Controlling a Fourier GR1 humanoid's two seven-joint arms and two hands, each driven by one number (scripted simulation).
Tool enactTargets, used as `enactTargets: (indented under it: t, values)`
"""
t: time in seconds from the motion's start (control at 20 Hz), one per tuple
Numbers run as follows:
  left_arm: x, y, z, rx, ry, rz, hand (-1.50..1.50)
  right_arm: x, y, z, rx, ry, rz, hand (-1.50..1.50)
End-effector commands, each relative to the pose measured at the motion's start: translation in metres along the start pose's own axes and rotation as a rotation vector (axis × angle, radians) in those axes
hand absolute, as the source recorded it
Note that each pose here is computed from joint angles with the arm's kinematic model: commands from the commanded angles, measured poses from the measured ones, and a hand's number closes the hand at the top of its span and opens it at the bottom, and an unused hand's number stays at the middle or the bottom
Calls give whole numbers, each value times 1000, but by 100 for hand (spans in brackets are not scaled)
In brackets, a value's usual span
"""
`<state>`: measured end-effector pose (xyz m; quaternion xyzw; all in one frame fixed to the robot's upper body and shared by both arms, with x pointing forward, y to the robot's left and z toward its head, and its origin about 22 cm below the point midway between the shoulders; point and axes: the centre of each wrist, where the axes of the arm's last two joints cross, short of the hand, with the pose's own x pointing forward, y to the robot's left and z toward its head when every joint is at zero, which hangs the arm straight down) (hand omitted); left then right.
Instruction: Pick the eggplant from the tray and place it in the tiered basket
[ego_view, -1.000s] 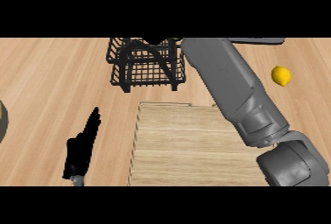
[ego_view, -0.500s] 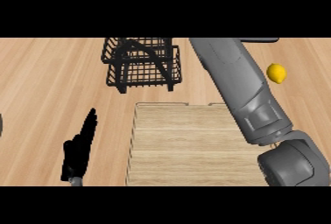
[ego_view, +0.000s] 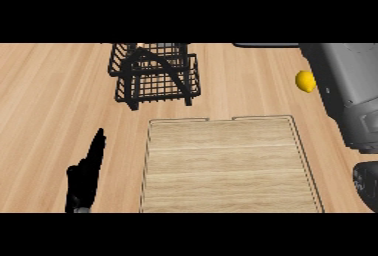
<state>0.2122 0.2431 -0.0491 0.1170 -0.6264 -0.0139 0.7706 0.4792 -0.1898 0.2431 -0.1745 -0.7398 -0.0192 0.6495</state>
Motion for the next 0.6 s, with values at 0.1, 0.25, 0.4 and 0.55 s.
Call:
enactTargets:
  t: [0.1,0.25,0.4,0.55]
  values:
    - [14,14,-8,14,41,2,0,-16,-129,-16,-45,24,-15,-150]
    - [-3,10,4,24,71,3,0,-44,-186,-7,-28,30,-5,-150]
    - [-21,0,6,27,68,6,0,-30,-222,-2,6,27,-4,-150]
    - [2,-11,-12,-5,43,-1,0,-66,-255,10,51,-9,-28,-150]
